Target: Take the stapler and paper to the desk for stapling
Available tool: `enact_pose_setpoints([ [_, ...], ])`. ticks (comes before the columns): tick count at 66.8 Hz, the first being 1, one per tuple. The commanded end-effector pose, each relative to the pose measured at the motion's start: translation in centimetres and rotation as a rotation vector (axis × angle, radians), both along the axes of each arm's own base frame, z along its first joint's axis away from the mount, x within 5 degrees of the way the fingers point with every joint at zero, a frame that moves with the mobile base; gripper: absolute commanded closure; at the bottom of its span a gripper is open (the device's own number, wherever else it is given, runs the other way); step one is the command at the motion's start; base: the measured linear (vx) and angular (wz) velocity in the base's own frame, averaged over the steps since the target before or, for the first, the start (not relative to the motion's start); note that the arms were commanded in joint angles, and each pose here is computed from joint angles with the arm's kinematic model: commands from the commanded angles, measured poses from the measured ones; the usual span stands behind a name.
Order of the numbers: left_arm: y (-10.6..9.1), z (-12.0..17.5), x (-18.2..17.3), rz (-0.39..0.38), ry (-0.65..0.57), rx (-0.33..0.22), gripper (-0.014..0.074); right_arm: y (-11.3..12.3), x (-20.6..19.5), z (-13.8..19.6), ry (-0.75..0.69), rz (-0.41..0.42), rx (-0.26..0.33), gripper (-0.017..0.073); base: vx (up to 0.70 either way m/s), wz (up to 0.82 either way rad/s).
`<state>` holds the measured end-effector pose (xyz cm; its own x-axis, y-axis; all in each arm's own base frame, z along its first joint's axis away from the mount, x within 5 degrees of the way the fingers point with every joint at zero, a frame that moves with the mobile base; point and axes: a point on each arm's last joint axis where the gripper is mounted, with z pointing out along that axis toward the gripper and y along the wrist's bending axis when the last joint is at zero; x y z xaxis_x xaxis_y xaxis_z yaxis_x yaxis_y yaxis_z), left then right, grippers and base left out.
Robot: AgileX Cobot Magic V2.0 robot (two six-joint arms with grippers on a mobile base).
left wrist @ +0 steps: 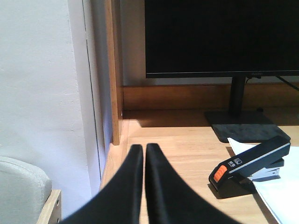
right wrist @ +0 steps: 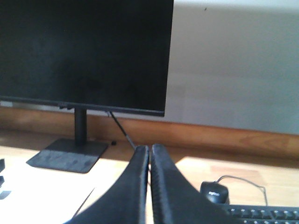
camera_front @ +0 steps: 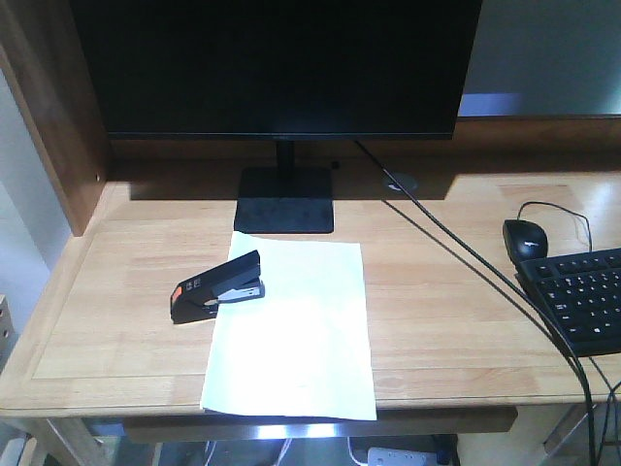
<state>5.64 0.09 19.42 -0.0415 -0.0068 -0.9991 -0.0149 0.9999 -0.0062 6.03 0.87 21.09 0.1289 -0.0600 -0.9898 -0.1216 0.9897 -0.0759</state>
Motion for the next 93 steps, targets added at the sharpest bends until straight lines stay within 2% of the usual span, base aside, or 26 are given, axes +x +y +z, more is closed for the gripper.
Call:
enact_pose_setpoints([
  [1,0.0,-0.2,0.0,-0.001,-0.056,-0.007,0.0601,-0.1,-0.6,0.2,-0.055,-0.006,0.013,0.0568,0.00,0.00],
  [22,0.0,-0.3,0.0,-0.001,-0.054,-0.007,0.0601,0.0,-0.6,-0.8,0.051,0.037,0.010,0.0568,0.00,0.00],
  [38,0.0,-0.3,0.0,-0.001,-0.054,-0.007,0.0601,-0.1,-0.5,-0.8,0.055,0.011,0.032,0.0568,0.00,0.00],
  [93,0.0,-0.3,0.0,-0.001,-0.054,-0.007,0.0601,-0.1,-0.5,-0.8,0.054,0.011,0.034,0.0568,0.00,0.00],
])
